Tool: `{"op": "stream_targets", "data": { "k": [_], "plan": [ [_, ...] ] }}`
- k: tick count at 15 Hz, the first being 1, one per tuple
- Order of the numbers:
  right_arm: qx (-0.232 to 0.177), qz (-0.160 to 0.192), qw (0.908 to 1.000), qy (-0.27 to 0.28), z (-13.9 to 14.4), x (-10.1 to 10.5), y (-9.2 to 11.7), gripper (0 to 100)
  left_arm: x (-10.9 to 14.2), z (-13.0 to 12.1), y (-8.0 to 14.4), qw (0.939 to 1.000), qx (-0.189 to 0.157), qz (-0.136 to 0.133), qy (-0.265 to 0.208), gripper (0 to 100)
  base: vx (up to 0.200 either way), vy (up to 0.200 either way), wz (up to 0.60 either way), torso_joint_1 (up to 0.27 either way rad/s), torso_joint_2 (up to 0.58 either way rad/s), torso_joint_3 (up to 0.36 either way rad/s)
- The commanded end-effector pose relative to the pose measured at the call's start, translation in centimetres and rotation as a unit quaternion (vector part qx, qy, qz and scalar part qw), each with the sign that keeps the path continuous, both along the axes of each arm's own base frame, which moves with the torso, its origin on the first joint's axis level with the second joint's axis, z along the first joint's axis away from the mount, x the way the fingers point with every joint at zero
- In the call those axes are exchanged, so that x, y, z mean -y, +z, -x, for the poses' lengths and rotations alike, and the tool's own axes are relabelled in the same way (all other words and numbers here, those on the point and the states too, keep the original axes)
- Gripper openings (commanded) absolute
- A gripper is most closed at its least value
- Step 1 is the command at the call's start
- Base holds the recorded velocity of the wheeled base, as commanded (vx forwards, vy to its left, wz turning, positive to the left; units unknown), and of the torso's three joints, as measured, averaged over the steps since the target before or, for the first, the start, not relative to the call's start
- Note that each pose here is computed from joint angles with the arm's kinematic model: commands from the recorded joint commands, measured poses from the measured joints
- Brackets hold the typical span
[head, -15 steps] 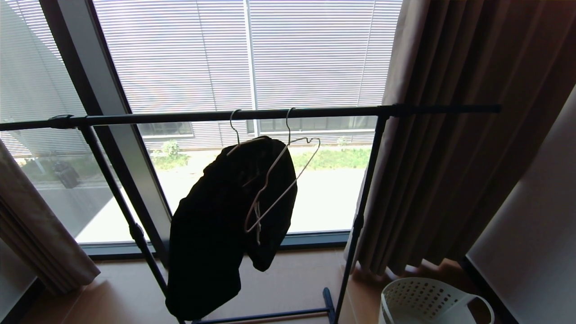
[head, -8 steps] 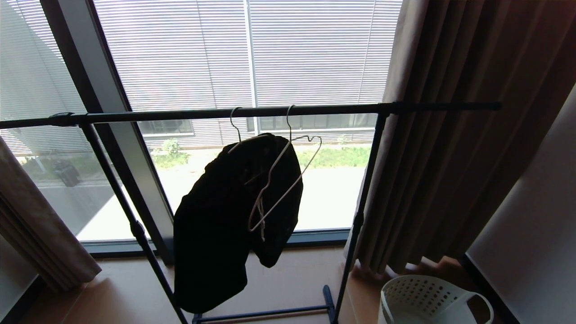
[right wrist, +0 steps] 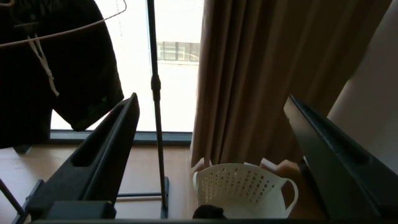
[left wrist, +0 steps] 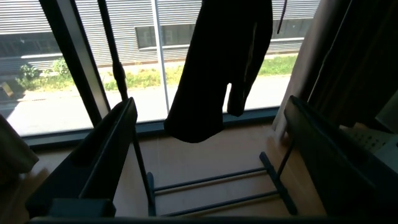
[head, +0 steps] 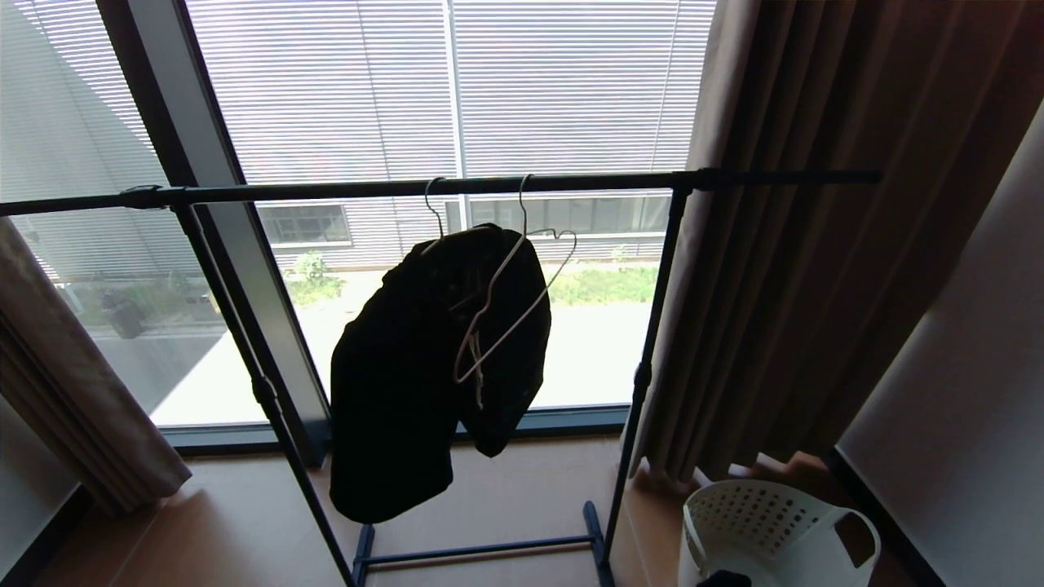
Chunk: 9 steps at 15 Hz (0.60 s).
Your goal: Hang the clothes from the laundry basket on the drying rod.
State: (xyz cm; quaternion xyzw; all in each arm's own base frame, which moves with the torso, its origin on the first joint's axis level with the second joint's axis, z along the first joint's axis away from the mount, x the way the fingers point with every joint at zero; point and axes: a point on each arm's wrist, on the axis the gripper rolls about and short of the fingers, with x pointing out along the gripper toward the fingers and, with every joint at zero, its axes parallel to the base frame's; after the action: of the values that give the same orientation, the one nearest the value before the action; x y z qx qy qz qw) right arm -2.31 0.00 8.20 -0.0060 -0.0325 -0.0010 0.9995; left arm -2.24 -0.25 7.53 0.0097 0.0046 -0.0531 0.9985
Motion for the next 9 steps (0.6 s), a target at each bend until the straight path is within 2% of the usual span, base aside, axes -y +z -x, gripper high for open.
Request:
{"op": "stream_targets", "data": {
  "k": [1, 6, 9],
  "plan": [
    [0.000, 0.000, 1.0000, 0.000, -0.01, 0.00, 0.01, 100, 0.00, -0.02, 0.01, 1.0000, -0.001, -0.001, -0.001, 100, 0.000, 0.000, 0.00, -0.154, 0.35, 0.203],
    [0.000, 0.000, 1.0000, 0.000, -0.01, 0.00, 0.01, 100, 0.00, -0.03, 0.01, 1.0000, -0.002, 0.000, -0.001, 100, 0.000, 0.000, 0.00, -0.158, 0.40, 0.235],
    [-0.001, 0.000, 1.0000, 0.000, -0.02, 0.00, 0.01, 100, 0.00, -0.03, 0.01, 1.0000, -0.002, 0.000, -0.001, 100, 0.000, 0.000, 0.00, -0.203, 0.53, 0.326]
  ]
}}
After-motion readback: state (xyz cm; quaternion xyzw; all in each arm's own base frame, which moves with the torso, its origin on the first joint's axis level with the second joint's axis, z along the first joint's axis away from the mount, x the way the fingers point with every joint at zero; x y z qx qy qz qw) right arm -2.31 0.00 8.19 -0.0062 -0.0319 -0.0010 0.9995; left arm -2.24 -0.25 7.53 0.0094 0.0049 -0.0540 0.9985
